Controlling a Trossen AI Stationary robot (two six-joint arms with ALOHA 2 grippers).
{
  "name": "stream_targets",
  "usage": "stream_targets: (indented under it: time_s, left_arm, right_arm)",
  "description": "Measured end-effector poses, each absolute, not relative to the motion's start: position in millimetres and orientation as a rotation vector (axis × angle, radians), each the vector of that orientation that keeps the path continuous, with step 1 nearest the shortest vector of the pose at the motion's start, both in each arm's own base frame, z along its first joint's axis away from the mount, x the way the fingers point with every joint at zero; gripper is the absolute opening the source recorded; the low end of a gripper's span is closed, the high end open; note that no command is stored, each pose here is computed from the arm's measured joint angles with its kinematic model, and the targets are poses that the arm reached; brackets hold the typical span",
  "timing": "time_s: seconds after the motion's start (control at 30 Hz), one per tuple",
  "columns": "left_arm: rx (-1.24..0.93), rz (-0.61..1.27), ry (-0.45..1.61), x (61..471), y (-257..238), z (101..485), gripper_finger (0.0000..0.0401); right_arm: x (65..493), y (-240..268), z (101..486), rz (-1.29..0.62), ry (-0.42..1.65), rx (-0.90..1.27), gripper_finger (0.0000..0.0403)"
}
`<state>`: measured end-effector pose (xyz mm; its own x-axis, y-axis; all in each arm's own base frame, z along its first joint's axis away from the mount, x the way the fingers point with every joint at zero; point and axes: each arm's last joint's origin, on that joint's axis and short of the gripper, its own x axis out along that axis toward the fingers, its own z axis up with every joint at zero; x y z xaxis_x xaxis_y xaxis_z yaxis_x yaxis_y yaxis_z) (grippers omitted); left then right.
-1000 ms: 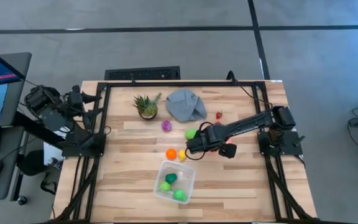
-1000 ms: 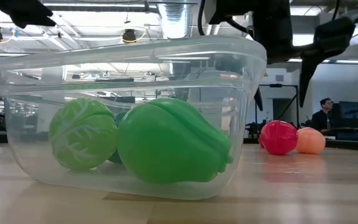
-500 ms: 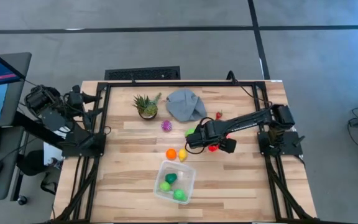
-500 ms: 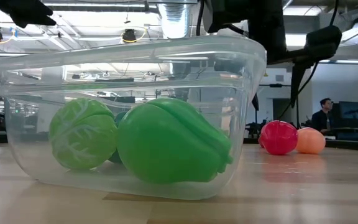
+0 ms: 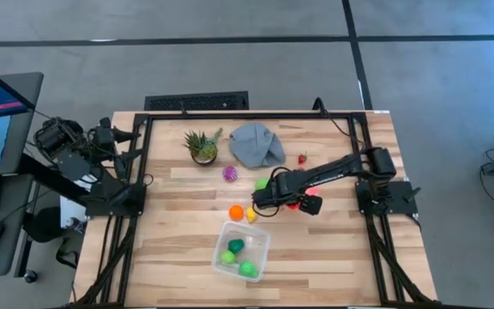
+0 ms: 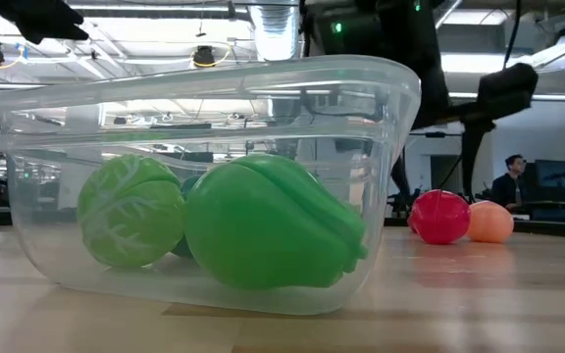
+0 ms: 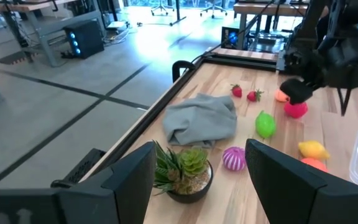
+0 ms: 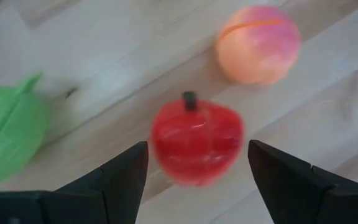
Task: Pick and placing Produce into tupperware
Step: Put the apple into the transparent bin
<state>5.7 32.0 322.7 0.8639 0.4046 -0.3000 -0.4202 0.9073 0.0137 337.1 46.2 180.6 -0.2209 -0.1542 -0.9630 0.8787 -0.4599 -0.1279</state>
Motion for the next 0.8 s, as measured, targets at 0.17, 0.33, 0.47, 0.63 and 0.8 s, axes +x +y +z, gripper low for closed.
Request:
stream_targets:
  time_s: [0.17, 0.33, 0.47, 0.63, 0.8]
  left_arm:
    - [-0.050, 0.436, 0.302, 5.6, 32.3, 322.6, 0.0240]
    - [-0.049, 0.436, 0.301, 5.6, 32.3, 322.6, 0.0240]
    - [-0.049, 0.435, 0.302, 5.6, 32.3, 322.6, 0.0240]
    - [-0.051, 0.432, 0.305, 5.6, 32.2, 322.5, 0.0240]
    - [-0.050, 0.432, 0.305, 5.6, 32.2, 322.5, 0.0240]
  right_arm:
    - [338.3, 48.0, 176.1, -1.778, 0.934, 1.271, 0.0306]
    - [339.8, 50.8, 170.1, -1.774, 0.957, 1.264, 0.0334]
    - [339.6, 51.9, 169.4, -1.776, 0.965, 1.262, 0.0368]
    - [338.3, 51.8, 169.0, -1.790, 0.972, 1.248, 0.0396]
    - [336.0, 51.6, 169.7, -1.809, 0.980, 1.224, 0.0395]
